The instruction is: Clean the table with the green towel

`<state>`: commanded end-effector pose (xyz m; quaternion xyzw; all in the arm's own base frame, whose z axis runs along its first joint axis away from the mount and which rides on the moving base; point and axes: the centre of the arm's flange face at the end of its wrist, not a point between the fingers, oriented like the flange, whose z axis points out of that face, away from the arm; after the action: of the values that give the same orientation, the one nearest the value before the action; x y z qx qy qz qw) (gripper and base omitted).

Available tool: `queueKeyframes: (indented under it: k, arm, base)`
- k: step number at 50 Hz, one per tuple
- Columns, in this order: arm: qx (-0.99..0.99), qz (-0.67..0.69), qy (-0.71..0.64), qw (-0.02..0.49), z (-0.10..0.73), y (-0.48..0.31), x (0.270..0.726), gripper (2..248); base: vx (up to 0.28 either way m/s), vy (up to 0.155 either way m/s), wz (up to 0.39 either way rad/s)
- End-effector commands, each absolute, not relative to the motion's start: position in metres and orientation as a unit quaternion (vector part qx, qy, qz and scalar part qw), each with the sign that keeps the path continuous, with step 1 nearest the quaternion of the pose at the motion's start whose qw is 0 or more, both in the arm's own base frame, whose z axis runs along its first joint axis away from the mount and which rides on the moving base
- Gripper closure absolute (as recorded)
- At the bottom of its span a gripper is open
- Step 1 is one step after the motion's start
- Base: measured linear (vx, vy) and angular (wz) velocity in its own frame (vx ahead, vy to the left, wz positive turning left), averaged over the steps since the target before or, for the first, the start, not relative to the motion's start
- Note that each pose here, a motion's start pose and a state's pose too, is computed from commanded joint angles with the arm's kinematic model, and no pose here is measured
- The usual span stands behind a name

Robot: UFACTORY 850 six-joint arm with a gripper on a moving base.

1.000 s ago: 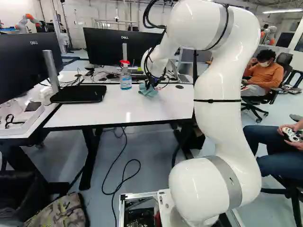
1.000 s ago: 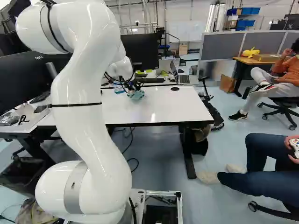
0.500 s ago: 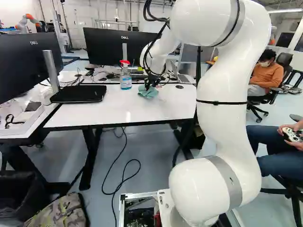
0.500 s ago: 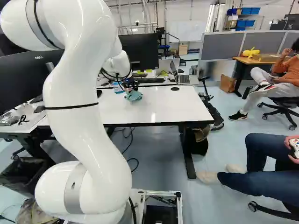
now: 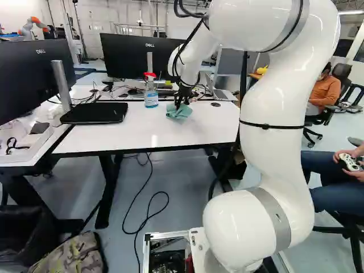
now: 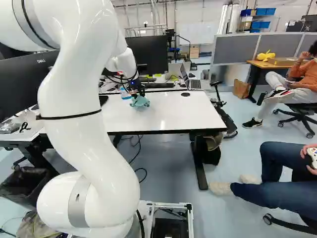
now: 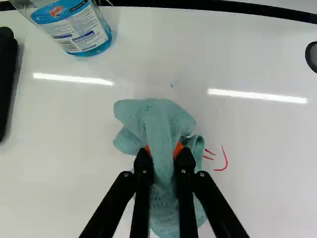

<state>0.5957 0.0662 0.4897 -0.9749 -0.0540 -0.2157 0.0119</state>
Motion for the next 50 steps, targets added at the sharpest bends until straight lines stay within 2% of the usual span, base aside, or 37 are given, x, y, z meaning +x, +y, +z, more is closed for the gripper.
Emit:
queueKeyframes:
  k: [50]
  arm:
    - [-0.947,-0.317,-0.047,0.016,0.463,0.067,0.677,194]
  base:
    - [0.000,0.000,0.000]
